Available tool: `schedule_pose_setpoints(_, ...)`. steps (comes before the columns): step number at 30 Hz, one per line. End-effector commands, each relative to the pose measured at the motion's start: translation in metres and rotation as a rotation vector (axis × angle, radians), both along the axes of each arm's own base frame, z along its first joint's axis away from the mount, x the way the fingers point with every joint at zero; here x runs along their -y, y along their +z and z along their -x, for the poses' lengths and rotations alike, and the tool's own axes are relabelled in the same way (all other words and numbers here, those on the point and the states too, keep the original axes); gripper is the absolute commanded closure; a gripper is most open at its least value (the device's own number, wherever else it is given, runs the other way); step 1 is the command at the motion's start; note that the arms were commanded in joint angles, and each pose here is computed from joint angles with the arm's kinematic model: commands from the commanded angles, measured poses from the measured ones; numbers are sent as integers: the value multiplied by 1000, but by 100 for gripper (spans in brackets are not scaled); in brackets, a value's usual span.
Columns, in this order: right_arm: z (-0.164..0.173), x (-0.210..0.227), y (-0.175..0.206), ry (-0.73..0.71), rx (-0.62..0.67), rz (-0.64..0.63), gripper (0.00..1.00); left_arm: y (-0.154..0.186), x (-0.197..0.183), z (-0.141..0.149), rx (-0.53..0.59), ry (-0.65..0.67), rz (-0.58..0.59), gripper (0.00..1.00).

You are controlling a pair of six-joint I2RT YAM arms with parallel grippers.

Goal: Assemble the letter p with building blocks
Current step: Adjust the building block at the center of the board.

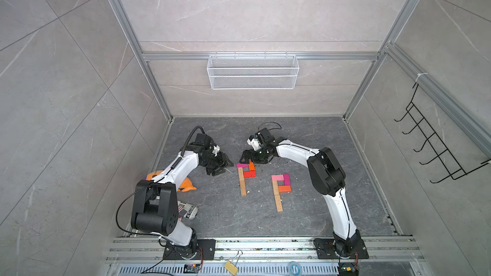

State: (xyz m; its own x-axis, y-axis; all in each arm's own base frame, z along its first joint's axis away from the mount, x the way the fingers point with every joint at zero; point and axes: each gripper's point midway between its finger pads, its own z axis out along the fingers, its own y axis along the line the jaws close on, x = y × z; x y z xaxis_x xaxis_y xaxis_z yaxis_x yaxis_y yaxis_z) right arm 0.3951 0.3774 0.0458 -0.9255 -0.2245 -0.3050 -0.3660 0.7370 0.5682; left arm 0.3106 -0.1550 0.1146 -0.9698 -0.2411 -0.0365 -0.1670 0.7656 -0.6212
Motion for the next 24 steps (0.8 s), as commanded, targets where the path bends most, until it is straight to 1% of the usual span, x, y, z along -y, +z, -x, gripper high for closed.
schedule_pose_setpoints(1,10,18,-27,-38,-66,85,4,4,1,-4,7,-14,11,44)
schedule_pose_setpoints(7,10,32,-17,-108,-48,74,6,2,2,-2,-5,-17,18,44)
schedule_pose_setpoints(10,14,40,-9,-125,-24,81,11,2,3,-2,-6,-16,23,44)
schedule_pose_setpoints(13,20,45,2,-126,-1,84,21,3,3,-2,-8,-16,29,44)
schedule_pose_setpoints(14,21,46,7,-130,15,85,27,3,3,-2,-8,-16,31,44)
schedule_pose_setpoints(16,25,45,15,-125,30,82,43,4,3,-1,-7,-15,31,44)
schedule_pose_setpoints(17,26,43,17,-121,30,78,52,4,4,-1,-8,-16,33,44)
schedule_pose_setpoints(18,29,40,19,-113,27,75,64,5,4,-1,-5,-16,35,44)
schedule_pose_setpoints(19,31,35,21,-103,27,73,74,5,4,-1,-5,-17,34,44)
schedule_pose_setpoints(22,36,24,21,-83,34,86,90,6,4,-1,-4,-21,32,44)
schedule_pose_setpoints(24,36,19,19,-79,29,100,99,6,3,0,-6,-22,31,44)
